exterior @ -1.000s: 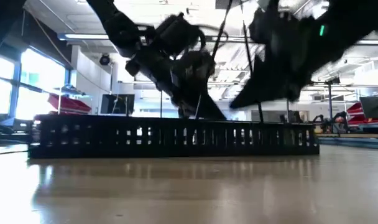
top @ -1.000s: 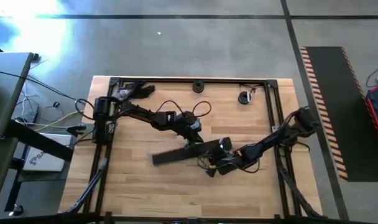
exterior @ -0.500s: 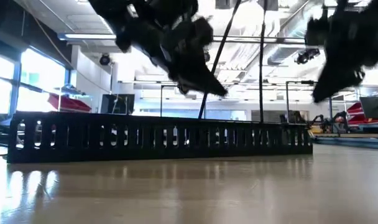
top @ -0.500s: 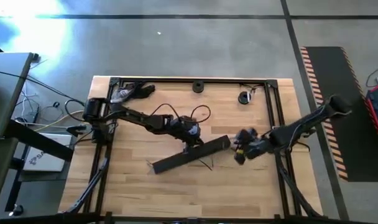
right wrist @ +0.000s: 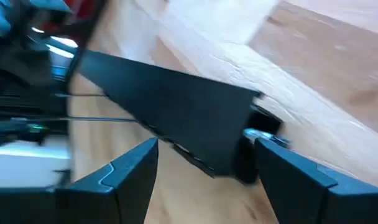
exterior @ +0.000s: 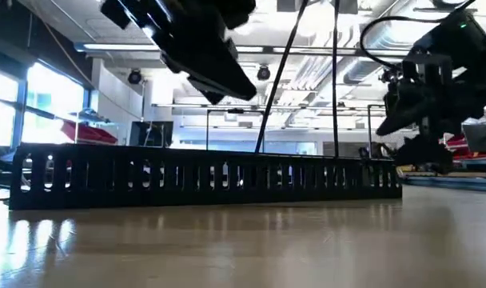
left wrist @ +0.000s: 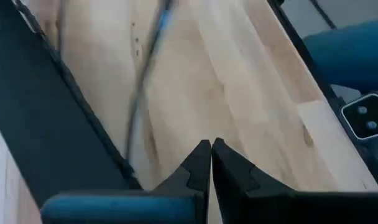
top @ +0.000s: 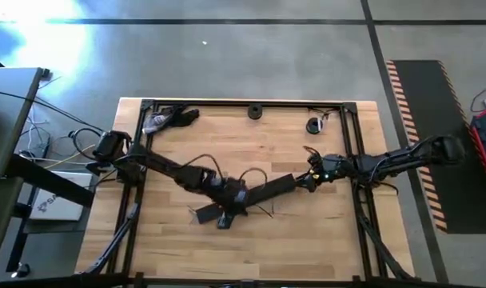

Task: Ziptie cables
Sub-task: Close the black cable duct

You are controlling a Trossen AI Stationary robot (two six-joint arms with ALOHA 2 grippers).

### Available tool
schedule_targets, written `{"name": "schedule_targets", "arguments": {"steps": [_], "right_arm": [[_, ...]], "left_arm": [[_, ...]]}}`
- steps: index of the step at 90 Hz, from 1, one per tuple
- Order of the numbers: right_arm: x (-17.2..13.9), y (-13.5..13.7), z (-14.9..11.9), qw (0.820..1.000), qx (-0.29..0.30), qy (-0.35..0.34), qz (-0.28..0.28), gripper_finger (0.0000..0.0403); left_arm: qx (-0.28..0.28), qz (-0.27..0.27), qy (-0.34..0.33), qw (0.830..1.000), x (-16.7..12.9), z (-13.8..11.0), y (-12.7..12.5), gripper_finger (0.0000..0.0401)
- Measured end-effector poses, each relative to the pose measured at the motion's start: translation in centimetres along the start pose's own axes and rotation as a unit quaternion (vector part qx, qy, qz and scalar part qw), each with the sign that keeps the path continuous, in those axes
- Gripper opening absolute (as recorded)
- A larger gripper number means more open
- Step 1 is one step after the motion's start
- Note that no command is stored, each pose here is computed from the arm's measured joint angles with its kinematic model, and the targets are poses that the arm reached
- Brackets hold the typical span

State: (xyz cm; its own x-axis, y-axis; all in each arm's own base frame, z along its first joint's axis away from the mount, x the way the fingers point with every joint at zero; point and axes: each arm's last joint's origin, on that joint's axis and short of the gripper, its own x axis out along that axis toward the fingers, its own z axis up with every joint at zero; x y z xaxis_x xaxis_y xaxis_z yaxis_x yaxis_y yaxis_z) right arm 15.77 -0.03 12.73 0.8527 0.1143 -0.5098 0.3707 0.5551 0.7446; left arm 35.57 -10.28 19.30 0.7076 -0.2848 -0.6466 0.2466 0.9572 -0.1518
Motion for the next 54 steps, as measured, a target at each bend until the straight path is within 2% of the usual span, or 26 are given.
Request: {"name": "schedule_targets", "arguments": {"steps": [8,26,47,54], "right_arm": [[0.1,0.0,0.4,1.000,0.007,0.010,0.012,0.0249],[0.7,-0.6,0.3,0.999,0.029,0.037,0.001,0.0228],[1.3,-0.1,0.6,0.998,0.038,0.031,0.040,0.0191],[1.6,0.0,0.5,0.998,0.042,0.032,0.046,0.0172]], "left_arm": [[-0.009,0.024,-0.033,0.999,0.7,0.2,-0.7,0.0000],[-0.029,0.022,-0.063,0.997,4.0,-0.8,-0.9,0.0000],[-0.044,0.085,-0.050,0.994,6.8,-1.9,-0.2,0.0000],[-0.039,0.109,-0.017,0.993,7.2,-2.5,0.2,0.0000]]}}
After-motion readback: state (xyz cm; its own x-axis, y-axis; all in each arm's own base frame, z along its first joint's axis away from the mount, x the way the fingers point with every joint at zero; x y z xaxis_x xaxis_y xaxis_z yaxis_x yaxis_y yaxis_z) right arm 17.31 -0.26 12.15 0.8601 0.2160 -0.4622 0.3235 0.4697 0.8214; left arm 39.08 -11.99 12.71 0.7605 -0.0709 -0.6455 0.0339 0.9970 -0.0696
